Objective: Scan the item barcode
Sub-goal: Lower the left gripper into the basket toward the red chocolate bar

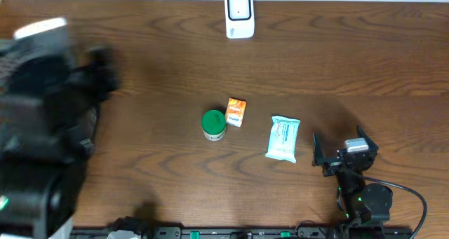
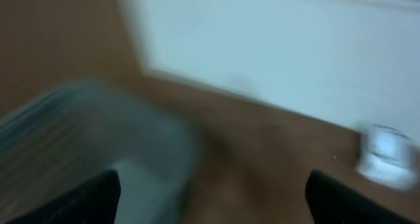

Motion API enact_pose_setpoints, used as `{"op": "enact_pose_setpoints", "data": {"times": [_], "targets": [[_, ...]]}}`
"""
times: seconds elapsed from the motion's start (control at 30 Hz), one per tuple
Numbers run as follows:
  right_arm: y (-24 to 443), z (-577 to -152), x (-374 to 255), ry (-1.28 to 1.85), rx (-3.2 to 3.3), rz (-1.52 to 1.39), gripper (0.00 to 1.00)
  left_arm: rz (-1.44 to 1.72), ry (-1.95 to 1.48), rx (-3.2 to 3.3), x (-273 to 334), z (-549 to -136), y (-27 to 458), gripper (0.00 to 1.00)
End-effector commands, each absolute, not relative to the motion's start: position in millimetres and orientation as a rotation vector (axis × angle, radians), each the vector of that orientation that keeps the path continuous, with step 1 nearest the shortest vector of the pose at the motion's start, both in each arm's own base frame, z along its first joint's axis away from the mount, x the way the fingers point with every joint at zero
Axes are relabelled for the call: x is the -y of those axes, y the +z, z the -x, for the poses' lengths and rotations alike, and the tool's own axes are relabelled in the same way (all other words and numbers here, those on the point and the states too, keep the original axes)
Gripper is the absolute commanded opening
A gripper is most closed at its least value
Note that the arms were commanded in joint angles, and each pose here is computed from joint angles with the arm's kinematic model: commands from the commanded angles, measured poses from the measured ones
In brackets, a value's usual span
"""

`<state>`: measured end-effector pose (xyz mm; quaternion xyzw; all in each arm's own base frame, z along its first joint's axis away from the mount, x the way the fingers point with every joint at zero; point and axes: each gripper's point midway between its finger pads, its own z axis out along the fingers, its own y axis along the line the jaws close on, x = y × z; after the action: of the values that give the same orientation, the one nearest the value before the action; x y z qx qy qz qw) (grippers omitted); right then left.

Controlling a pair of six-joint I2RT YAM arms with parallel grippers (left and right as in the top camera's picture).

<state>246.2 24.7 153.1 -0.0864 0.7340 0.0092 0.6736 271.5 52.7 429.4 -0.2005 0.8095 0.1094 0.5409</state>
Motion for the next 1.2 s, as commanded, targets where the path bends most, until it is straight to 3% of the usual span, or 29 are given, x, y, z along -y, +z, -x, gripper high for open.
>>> {"op": "enact_pose_setpoints", "data": {"times": [0.0,0.17,0.57,1.17], "targets": [[152,-246,-28,0.040,-1.653,0.196,0.99,1.058,0.336,-1.719,-134,-222,423,0.91],[152,-246,-28,0.040,-1.653,0.196,0.99,1.735,0.470,-1.521,-208,-156,356,0.91],[152,-246,-28,0.040,-1.653,0.196,0.99,2.473,0.497,-1.312,-249,-170,220,0.90],[152,-246,-28,0.040,-1.653,0.196,0.99,2.694,0.656,-1.277,-290,-215,82,0.91]]}}
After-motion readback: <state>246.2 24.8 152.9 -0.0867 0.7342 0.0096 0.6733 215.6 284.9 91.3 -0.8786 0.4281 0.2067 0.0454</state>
